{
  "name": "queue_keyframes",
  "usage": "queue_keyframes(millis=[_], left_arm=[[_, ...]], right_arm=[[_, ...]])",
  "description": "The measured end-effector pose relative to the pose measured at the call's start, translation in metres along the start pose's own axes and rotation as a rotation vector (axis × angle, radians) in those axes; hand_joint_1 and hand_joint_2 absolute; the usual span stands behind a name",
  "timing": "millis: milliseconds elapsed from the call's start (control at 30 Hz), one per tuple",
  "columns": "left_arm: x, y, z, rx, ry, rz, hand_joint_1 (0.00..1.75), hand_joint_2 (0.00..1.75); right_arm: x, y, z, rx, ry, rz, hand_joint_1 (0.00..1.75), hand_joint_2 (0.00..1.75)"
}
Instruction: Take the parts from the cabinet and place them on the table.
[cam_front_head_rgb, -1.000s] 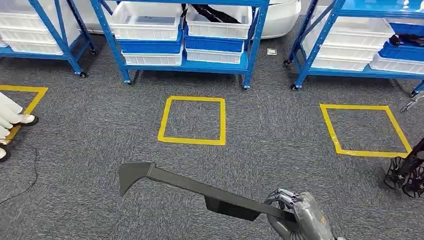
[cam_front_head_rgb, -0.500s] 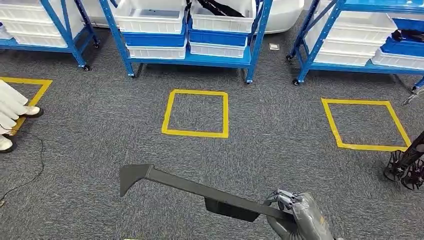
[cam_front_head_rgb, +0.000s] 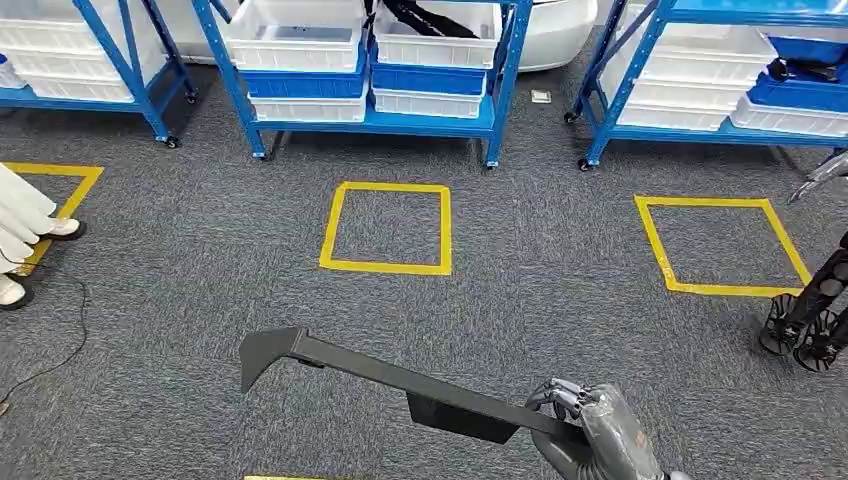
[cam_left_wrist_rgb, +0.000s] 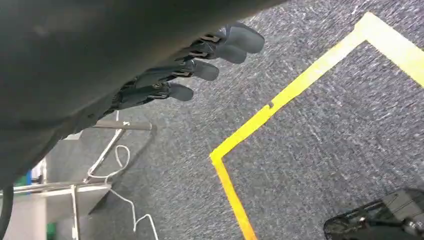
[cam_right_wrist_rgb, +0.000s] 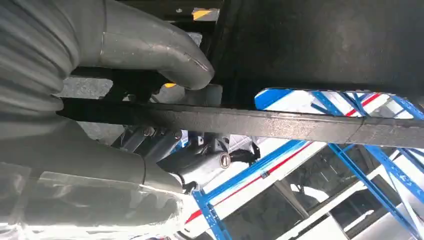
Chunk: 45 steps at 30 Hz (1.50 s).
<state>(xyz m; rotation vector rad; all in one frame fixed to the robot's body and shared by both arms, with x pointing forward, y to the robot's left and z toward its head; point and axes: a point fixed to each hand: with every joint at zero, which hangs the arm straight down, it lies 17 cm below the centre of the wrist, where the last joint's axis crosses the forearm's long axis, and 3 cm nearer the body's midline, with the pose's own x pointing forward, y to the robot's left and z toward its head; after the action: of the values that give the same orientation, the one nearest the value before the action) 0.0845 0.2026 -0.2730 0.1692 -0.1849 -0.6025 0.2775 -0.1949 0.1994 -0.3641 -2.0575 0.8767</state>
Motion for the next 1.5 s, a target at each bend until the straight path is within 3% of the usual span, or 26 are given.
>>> queue_keyframes(millis=[1267, 1500], left_arm=[[0.002, -0.005, 0.001, -0.019, -0.015, 0.044, 0.00, 0.00], [0.003, -0.007, 0.001, -0.026, -0.017, 0.050, 0.00, 0.00]], right_arm=[[-0.010, 0.005, -0.013, 0.018, -0.004, -0.016, 1.75, 1.75], [-0.003, 0.004, -0.012, 0.014, -0.036, -0.136, 1.75, 1.75]])
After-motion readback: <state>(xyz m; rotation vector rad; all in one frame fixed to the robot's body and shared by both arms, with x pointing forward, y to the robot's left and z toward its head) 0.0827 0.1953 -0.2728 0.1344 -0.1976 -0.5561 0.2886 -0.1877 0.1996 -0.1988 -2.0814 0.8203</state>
